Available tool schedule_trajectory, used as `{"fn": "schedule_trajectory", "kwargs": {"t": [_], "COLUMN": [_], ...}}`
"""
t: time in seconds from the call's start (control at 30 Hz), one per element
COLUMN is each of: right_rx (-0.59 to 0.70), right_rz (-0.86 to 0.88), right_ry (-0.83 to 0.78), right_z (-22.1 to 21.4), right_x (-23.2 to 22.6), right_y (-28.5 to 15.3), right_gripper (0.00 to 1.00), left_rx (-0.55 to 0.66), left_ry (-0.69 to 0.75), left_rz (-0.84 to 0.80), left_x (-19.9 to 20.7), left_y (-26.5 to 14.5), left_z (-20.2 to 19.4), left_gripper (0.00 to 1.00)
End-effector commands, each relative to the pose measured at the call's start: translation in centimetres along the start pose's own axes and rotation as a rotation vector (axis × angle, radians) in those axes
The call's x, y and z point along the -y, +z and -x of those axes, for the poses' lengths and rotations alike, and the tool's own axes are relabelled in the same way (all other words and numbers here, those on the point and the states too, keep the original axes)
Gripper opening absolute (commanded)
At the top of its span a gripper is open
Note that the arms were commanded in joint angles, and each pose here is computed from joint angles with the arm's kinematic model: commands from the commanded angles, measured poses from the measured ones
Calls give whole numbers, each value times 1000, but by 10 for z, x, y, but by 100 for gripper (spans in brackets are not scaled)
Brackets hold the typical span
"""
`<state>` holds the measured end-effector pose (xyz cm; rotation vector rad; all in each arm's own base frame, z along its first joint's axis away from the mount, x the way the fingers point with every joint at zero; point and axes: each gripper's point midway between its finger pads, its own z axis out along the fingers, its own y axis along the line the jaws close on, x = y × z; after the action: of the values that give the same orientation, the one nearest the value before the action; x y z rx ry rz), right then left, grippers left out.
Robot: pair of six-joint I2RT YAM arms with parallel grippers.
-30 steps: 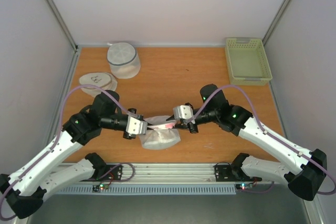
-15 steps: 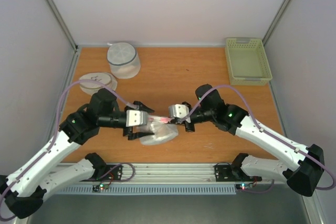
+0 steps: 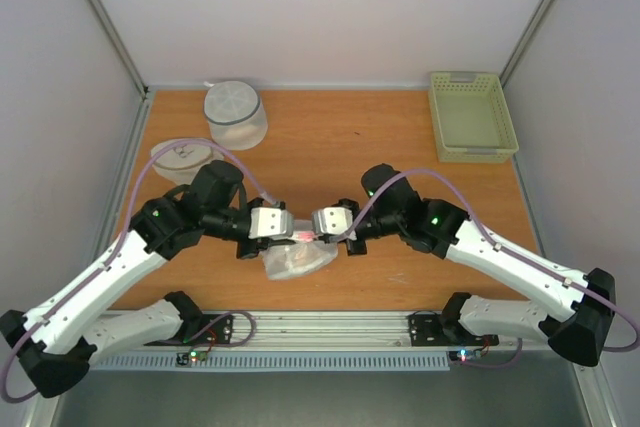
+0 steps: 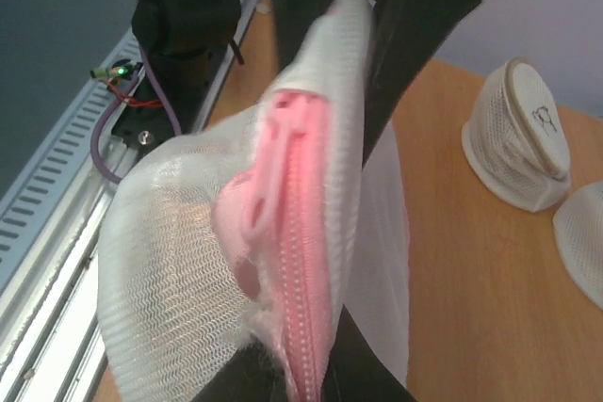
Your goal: Unzip the laundry bag and remove the bra
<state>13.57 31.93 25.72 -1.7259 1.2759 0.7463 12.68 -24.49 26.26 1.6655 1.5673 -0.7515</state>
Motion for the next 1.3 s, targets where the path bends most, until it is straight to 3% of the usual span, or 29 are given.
{"fn": "schedule_trajectory", "kwargs": {"t": [0.0, 0.03, 0.07, 0.1, 0.17, 0.23, 0.37, 0.5, 0.63, 0.8, 1.07, 1.27], "right_rx": [65, 58, 48, 44, 13, -6, 54, 225, 265, 221, 283, 246], "right_rz": [-17, -32, -83, -133, -255, -419, -521, -465, -260, -176, -151, -106], "right_ry": [-79, -77, -53, -28, 14, 97, 215, 355, 495, 730, 786, 864], "right_z": [27, 26, 26, 26, 22, 18, 35, 78, 95, 74, 69, 49], "right_x": [2, 4, 13, 21, 41, 66, 83, 80, 62, 62, 64, 68], "right_y": [-5, -6, -7, -10, -18, -35, -65, -82, -66, -35, -21, -12], "right_gripper": [2, 11, 39, 51, 69, 74, 74, 76, 73, 61, 56, 44], "left_rx": [1, 4, 8, 11, -3, -9, -36, -7, 31, 68, 199, 280], "left_ry": [19, 18, 16, 19, 16, 25, 18, 40, 37, 30, 41, 42], "left_rz": [50, 45, 46, 59, 127, 222, 492, 589, 599, 640, 557, 501], "left_x": [-8, -6, -5, -6, -16, -33, -77, -90, -88, -89, -67, -55], "left_y": [-7, -7, -7, -7, -6, -5, -15, -20, -22, -25, -22, -21], "left_z": [7, 6, 5, 4, -3, -7, -16, -15, -13, -13, -2, 7], "left_gripper": [3, 1, 1, 1, 1, 1, 1, 1, 1, 1, 1, 1]}}
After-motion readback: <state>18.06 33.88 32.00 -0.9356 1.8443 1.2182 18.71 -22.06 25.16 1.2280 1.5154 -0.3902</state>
